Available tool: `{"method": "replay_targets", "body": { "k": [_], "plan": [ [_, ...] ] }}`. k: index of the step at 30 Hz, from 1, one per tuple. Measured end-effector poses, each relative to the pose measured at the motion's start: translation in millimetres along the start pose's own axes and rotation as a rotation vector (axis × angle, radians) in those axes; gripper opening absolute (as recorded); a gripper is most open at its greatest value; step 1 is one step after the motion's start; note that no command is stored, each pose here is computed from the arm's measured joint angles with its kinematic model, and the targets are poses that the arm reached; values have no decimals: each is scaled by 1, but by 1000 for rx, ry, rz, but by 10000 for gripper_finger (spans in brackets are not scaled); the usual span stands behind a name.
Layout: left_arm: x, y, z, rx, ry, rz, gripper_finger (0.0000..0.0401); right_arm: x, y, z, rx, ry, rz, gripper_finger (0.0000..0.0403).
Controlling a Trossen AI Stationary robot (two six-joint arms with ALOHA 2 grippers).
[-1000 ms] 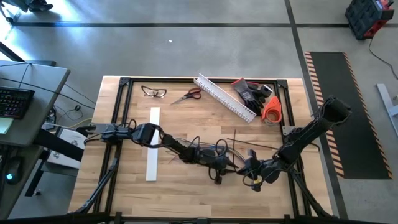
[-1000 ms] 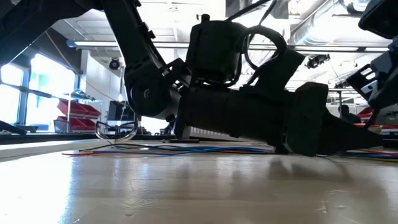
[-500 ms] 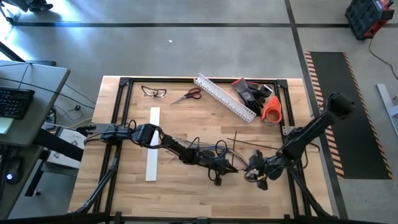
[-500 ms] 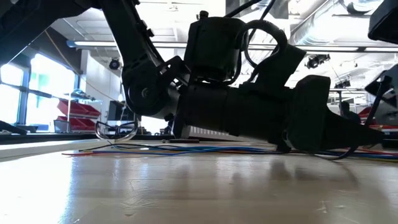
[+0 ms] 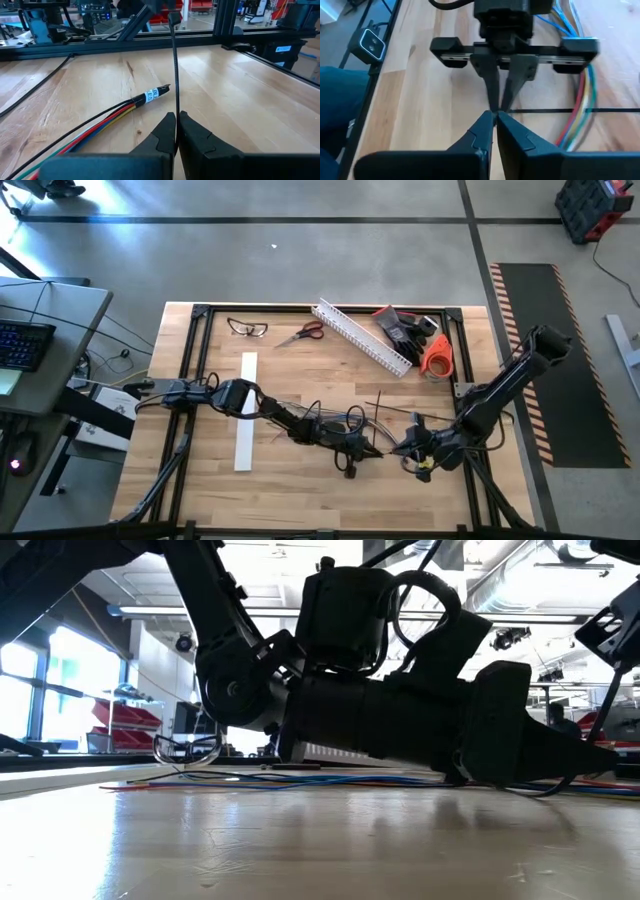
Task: Ziptie cables
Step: Wrap the bottom black zip tie on the cable wires
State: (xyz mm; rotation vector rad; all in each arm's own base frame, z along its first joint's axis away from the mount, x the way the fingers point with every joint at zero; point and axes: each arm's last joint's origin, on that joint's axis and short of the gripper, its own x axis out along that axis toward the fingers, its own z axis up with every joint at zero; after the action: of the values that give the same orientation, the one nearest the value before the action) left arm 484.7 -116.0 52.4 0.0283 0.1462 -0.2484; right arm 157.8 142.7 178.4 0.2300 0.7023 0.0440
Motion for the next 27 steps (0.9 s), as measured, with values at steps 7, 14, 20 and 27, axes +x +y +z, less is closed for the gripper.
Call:
{"method": "replay_targets", "body": {
  "k": [7, 14, 20, 27],
  "plan": [
    [0, 0, 0, 0, 2, -1, 0, 10, 3, 2, -4, 17, 55, 1],
    [0, 0, 0, -9, -3, 0, 0, 18, 2, 2, 1, 22, 43, 0],
    [0, 0, 2, -22, -21, 0, 0, 25, 1, 1, 4, 53, 51, 0],
    [0, 0, 6, -26, -56, -1, 0, 25, 0, 1, 5, 50, 49, 0]
  ]
}}
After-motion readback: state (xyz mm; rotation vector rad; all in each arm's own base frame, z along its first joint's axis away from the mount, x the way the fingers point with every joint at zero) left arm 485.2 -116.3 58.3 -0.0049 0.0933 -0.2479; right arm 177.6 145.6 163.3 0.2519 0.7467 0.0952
